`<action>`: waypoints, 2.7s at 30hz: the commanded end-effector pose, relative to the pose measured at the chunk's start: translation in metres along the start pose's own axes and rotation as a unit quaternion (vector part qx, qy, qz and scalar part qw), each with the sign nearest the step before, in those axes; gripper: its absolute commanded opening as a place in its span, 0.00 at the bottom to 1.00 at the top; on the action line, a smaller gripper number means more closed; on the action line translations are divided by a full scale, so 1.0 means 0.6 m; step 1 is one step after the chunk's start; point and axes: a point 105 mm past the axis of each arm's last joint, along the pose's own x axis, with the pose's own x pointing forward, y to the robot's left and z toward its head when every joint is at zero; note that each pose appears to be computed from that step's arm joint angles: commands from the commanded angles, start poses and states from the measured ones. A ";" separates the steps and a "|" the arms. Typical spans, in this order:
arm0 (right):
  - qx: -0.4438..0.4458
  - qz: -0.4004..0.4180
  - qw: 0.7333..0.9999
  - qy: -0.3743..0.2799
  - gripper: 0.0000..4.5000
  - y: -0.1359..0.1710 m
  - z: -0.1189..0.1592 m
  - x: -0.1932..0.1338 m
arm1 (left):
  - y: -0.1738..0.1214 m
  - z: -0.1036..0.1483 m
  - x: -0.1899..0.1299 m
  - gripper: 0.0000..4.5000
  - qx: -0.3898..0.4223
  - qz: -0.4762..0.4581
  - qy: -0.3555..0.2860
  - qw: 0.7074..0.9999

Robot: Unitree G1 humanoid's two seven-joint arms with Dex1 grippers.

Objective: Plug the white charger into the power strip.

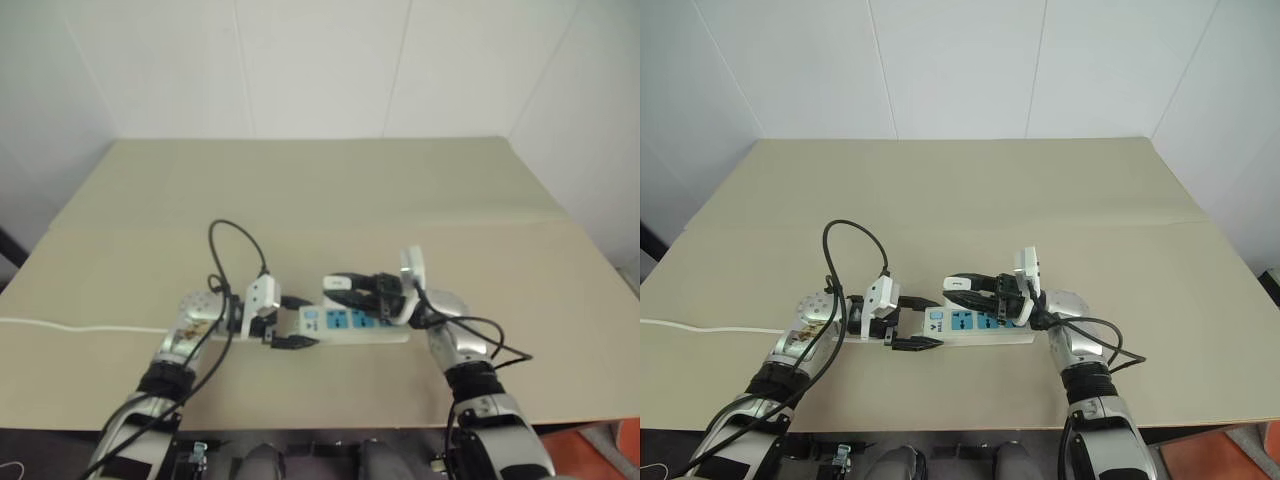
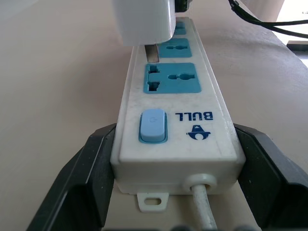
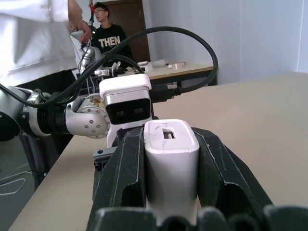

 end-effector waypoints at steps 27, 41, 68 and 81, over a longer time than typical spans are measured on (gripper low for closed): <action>0.002 0.014 0.999 0.036 0.25 -0.011 -0.018 -0.005 | -0.016 -0.021 -0.009 0.72 -0.011 -0.016 0.028 0.999; 0.004 0.000 0.999 0.052 0.25 -0.014 -0.026 -0.033 | -0.015 -0.022 -0.010 0.72 -0.011 -0.017 0.029 0.999; 0.001 0.010 0.991 0.131 0.25 -0.009 -0.077 -0.051 | -0.013 -0.020 -0.011 0.72 -0.008 -0.018 0.032 0.999; 0.041 -0.002 0.989 0.144 0.25 -0.008 -0.097 -0.053 | -0.014 -0.020 -0.012 0.72 -0.008 -0.019 0.032 0.999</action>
